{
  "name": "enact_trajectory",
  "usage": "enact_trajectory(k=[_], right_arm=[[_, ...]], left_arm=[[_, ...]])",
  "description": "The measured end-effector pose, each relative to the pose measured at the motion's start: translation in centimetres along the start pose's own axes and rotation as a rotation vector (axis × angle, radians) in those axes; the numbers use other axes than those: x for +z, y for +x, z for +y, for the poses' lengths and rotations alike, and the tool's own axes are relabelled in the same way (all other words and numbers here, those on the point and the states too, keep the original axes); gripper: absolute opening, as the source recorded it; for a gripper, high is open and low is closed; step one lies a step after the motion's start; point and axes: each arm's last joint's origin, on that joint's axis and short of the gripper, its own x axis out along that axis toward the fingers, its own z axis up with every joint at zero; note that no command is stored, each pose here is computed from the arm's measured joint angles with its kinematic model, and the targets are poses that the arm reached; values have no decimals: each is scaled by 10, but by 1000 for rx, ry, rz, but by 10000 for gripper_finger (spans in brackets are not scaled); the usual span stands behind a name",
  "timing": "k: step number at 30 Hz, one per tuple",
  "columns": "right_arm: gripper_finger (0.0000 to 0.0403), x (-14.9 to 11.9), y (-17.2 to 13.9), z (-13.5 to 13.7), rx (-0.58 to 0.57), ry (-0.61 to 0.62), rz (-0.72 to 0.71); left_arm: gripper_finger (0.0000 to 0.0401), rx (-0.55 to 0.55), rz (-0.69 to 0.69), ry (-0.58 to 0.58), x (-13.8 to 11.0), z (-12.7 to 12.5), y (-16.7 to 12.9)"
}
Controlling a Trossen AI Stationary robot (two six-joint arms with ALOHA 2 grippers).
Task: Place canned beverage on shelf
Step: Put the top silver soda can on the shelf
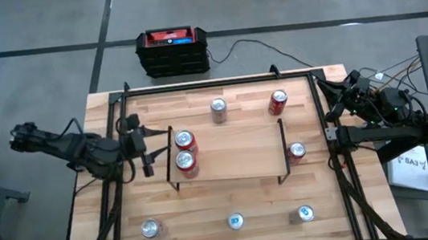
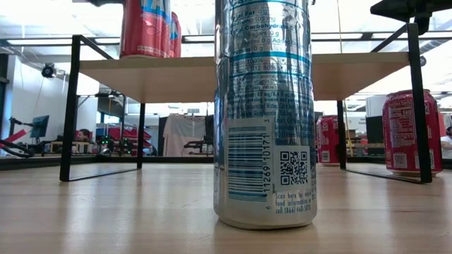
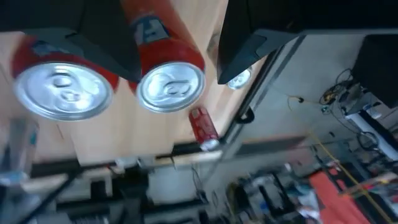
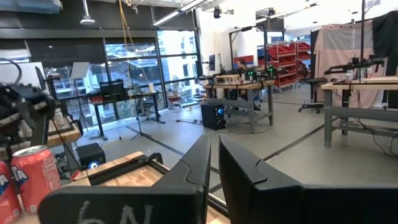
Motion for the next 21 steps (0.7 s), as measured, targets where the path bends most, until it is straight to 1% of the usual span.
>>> enact_trajectory(k=[2, 5, 9, 12, 14, 15, 16, 17, 18, 21], right_arm=[[22, 0, 0, 0, 0, 0, 0], [22, 0, 0, 0, 0, 0, 0], [22, 0, 0, 0, 0, 0, 0], [22, 0, 0, 0, 0, 0, 0], [22, 0, 0, 0, 0, 0, 0], [22, 0, 0, 0, 0, 0, 0], [22, 0, 0, 0, 0, 0, 0], [22, 0, 0, 0, 0, 0, 0], [22, 0, 0, 0, 0, 0, 0], [22, 0, 0, 0, 0, 0, 0]], left_arm=[[195, 30, -50, -38, -12, 0, 0], [195, 77, -122, -90, -24, 2, -2], [195, 156, -157, -97, -35, 6, -6], [195, 271, -140, -109, -42, 8, -6], [195, 373, -115, -112, -45, 10, -5], [195, 417, -105, -126, -46, 10, -4], [195, 450, -105, -164, -47, 10, -4], [195, 464, -111, -209, -47, 10, -3], [195, 464, -113, -227, -48, 9, -2], [195, 434, -104, -215, -51, 5, 3]])
